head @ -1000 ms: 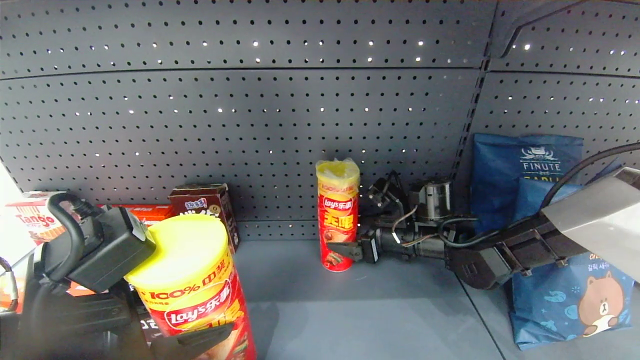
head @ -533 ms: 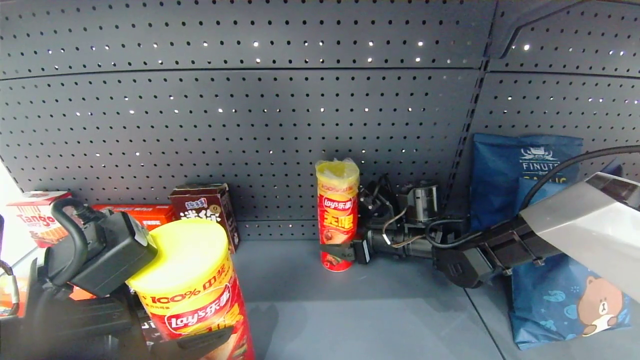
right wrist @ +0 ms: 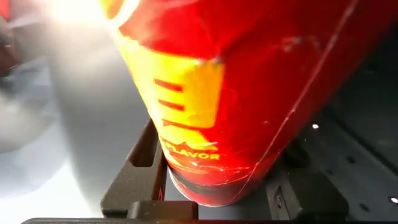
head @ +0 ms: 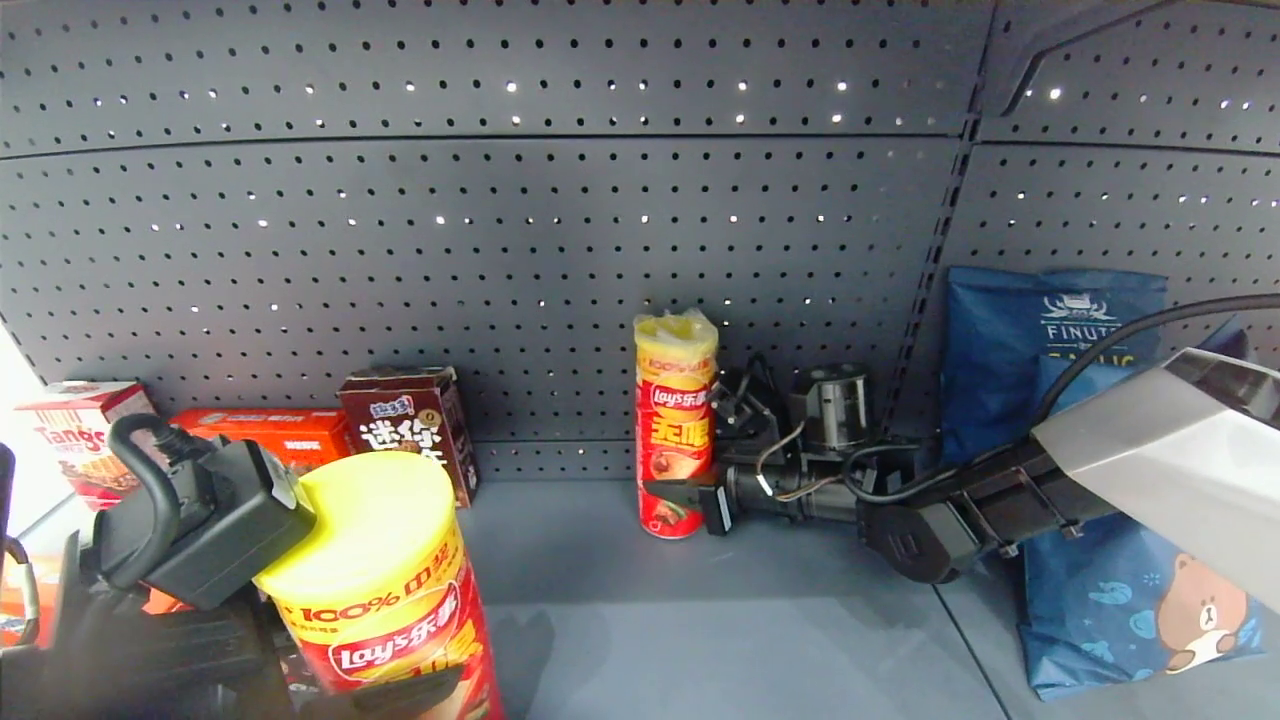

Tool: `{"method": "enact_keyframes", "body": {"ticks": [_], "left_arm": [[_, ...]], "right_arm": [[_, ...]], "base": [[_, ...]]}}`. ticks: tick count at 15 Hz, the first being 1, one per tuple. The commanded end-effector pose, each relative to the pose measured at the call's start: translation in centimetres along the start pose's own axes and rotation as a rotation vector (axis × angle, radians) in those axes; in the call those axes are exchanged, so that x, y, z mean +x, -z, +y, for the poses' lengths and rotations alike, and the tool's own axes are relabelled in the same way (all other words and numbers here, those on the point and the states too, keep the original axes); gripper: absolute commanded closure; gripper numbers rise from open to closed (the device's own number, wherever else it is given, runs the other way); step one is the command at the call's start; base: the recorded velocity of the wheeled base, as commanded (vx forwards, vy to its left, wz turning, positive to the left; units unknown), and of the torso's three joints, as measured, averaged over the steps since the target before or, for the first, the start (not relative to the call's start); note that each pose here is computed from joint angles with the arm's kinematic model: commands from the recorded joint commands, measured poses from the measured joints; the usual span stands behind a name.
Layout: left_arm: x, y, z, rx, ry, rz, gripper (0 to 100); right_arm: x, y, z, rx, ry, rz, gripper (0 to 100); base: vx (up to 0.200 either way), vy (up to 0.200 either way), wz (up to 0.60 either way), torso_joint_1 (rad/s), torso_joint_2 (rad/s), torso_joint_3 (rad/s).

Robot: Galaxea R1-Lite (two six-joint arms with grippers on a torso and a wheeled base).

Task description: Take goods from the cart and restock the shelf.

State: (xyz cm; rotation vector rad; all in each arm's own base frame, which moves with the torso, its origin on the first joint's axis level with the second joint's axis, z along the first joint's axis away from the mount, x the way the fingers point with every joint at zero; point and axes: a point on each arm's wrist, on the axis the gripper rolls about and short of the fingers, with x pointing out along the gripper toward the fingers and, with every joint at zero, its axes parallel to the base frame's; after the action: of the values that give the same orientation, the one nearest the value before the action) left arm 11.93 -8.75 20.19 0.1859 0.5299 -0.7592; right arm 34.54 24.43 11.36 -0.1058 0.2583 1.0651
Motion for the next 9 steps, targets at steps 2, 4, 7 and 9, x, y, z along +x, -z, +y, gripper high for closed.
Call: {"method": "enact_keyframes", "body": {"ticks": [2,4,7,9], "left_arm": [[-0.4,0.4,-0.1,0.000,-0.001,-0.003,100],[-0.4,0.2,-0.1,0.001,-0.002,-0.012,100],[-0.4,0.2,-0.1,0.003,-0.001,-0.012,100],[-0.4,0.0,-0.1,0.006,0.001,-0.015,100]], "right_arm": [[-2.0,-1.7,1.6,-0.018,-0.013,-0.026,100],[-3.6,-2.5,2.5,-0.022,-0.011,-0.034,100],[-5.5,-3.8,3.4,-0.035,0.010,-0.062,100],[-6.8,-4.1,5.2,-0.041,-0.015,-0.065,100]], "base": [[0.000,0.000,0.00,0.000,0.00,0.000],[0.000,0.000,0.00,0.000,0.00,0.000],[0.000,0.000,0.00,0.000,0.00,0.000],[0.000,0.000,0.00,0.000,0.00,0.000]]}}
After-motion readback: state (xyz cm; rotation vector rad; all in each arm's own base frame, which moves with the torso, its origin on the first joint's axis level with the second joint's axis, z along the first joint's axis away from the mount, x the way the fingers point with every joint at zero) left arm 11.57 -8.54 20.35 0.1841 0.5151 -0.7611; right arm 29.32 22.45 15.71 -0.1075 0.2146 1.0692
